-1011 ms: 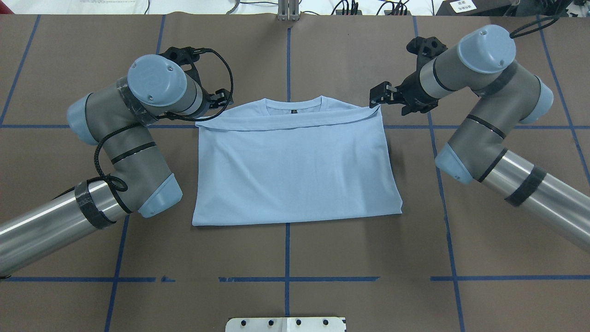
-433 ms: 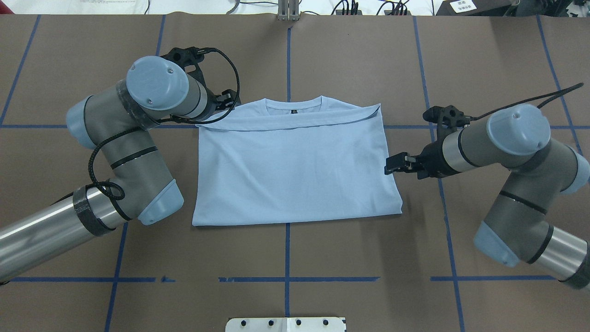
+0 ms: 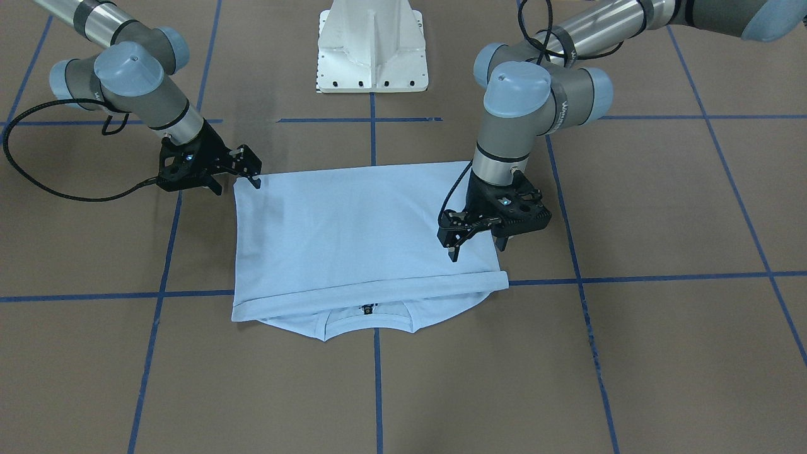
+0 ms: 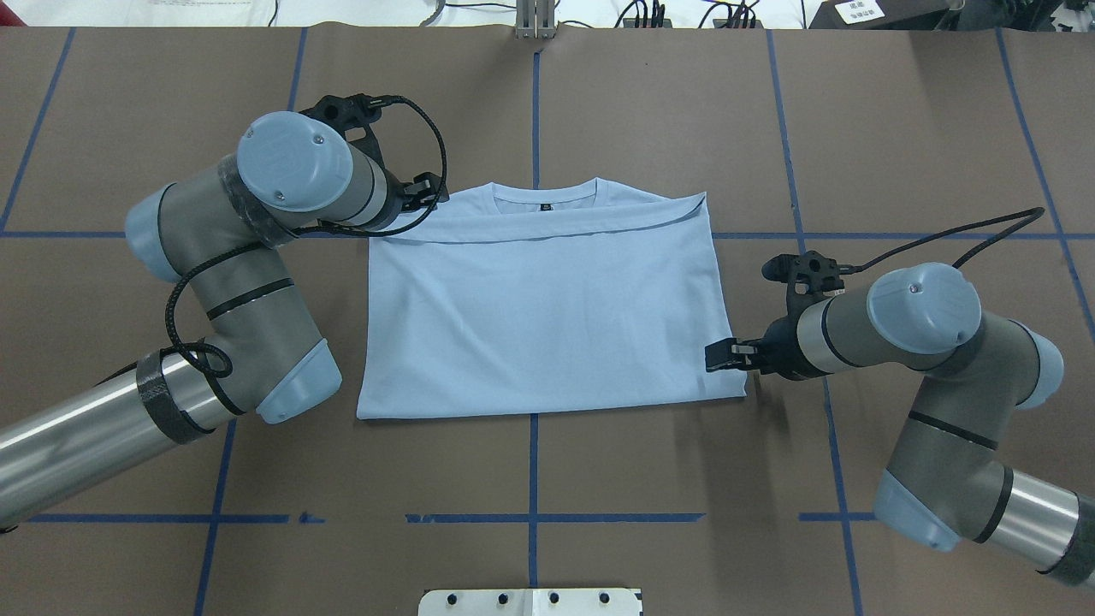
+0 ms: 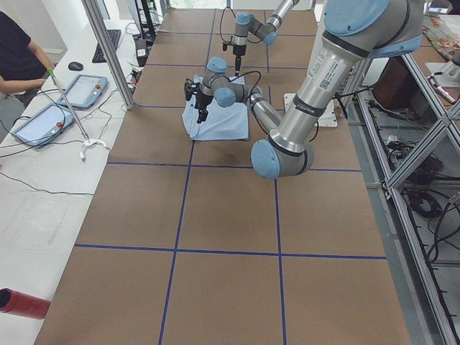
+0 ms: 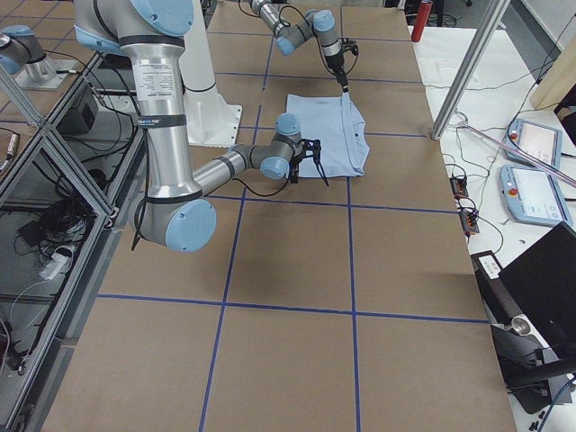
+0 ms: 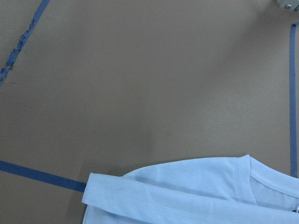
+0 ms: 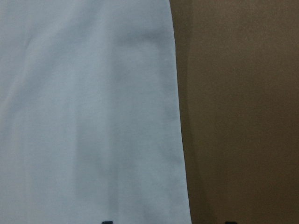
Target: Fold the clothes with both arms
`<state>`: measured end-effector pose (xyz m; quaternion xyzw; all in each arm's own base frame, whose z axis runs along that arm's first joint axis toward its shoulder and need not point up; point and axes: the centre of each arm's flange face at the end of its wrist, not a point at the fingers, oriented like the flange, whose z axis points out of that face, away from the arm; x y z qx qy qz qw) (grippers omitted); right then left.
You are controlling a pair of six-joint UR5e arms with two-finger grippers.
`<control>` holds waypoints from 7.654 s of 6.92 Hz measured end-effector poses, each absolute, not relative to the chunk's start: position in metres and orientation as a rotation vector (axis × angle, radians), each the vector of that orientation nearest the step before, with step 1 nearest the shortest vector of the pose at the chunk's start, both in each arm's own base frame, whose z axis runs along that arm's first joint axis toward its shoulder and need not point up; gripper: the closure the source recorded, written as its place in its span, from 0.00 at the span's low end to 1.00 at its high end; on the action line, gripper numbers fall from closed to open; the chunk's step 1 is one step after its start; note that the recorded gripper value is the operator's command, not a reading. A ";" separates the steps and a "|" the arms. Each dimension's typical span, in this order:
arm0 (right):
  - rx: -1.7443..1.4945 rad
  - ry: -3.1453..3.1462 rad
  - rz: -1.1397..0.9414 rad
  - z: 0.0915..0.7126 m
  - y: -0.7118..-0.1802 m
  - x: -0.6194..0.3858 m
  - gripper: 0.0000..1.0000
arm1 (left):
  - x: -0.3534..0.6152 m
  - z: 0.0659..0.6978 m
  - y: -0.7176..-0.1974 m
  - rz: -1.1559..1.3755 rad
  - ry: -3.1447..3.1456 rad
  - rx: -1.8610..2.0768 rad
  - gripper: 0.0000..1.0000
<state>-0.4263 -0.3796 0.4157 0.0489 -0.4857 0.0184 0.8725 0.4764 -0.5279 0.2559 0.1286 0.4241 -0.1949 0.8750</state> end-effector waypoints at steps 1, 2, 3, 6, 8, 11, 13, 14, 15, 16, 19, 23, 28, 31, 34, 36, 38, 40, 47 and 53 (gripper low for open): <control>0.097 -1.014 0.032 0.417 -0.377 -0.428 1.00 | 0.477 0.256 -0.528 -0.406 0.887 0.269 0.00; 0.089 -1.016 0.026 0.417 -0.375 -0.429 1.00 | 0.477 0.256 -0.527 -0.405 0.888 0.269 0.00; 0.075 -1.022 0.017 0.416 -0.374 -0.430 1.00 | 0.478 0.257 -0.527 -0.405 0.888 0.269 0.00; 0.034 -1.043 -0.011 0.415 -0.360 -0.419 1.00 | 0.480 0.255 -0.526 -0.402 0.892 0.270 0.00; -0.029 -1.035 -0.110 0.423 -0.282 -0.392 1.00 | 0.479 0.253 -0.525 -0.402 0.895 0.274 0.00; -0.189 -1.025 -0.361 0.420 -0.156 -0.396 0.00 | 0.475 0.244 -0.517 -0.397 0.913 0.284 0.00; -0.207 -1.035 -0.386 0.415 -0.147 -0.395 0.00 | 0.478 0.233 -0.499 -0.376 0.946 0.264 0.00; -0.160 -1.069 -0.333 0.406 -0.172 -0.383 0.00 | 0.483 0.231 -0.480 -0.378 0.975 0.206 0.00; -0.087 -1.113 -0.259 0.398 -0.208 -0.366 0.00 | 0.493 0.237 -0.447 -0.402 1.001 0.119 0.03; -0.009 -1.146 -0.180 0.390 -0.245 -0.347 0.00 | 0.507 0.242 -0.403 -0.446 1.017 0.019 0.06; 0.155 -1.172 -0.007 0.377 -0.329 -0.312 0.00 | 0.550 0.256 -0.307 -0.600 0.925 -0.179 0.12; 0.189 -1.172 0.024 0.374 -0.347 -0.312 0.00 | 0.559 0.271 -0.297 -0.626 0.872 -0.180 0.34; 0.192 -1.174 0.027 0.373 -0.348 -0.310 0.00 | 0.562 0.277 -0.293 -0.655 0.855 -0.185 1.00; 0.195 -1.174 0.032 0.373 -0.350 -0.308 0.00 | 0.557 0.264 -0.292 -0.648 0.841 -0.185 1.00; 0.189 -1.176 0.029 0.374 -0.350 -0.307 0.00 | 0.524 0.252 -0.367 -0.691 0.853 -0.088 1.00; 0.190 -1.177 0.034 0.374 -0.352 -0.303 0.00 | 0.515 0.269 -0.439 -0.721 0.794 0.015 1.00; 0.195 -1.175 0.043 0.374 -0.355 -0.300 0.00 | 0.530 0.277 -0.535 -0.701 0.819 0.122 1.00; 0.200 -1.172 0.051 0.375 -0.358 -0.298 0.00 | 0.529 0.292 -0.621 -0.616 0.884 0.260 1.00; 0.204 -1.171 0.054 0.375 -0.359 -0.299 0.00 | 0.553 0.274 -0.686 -0.530 0.965 0.519 0.00; 0.171 -1.077 0.036 0.334 -0.374 -0.358 0.00 | 0.476 0.285 -0.644 -0.361 0.927 0.431 0.00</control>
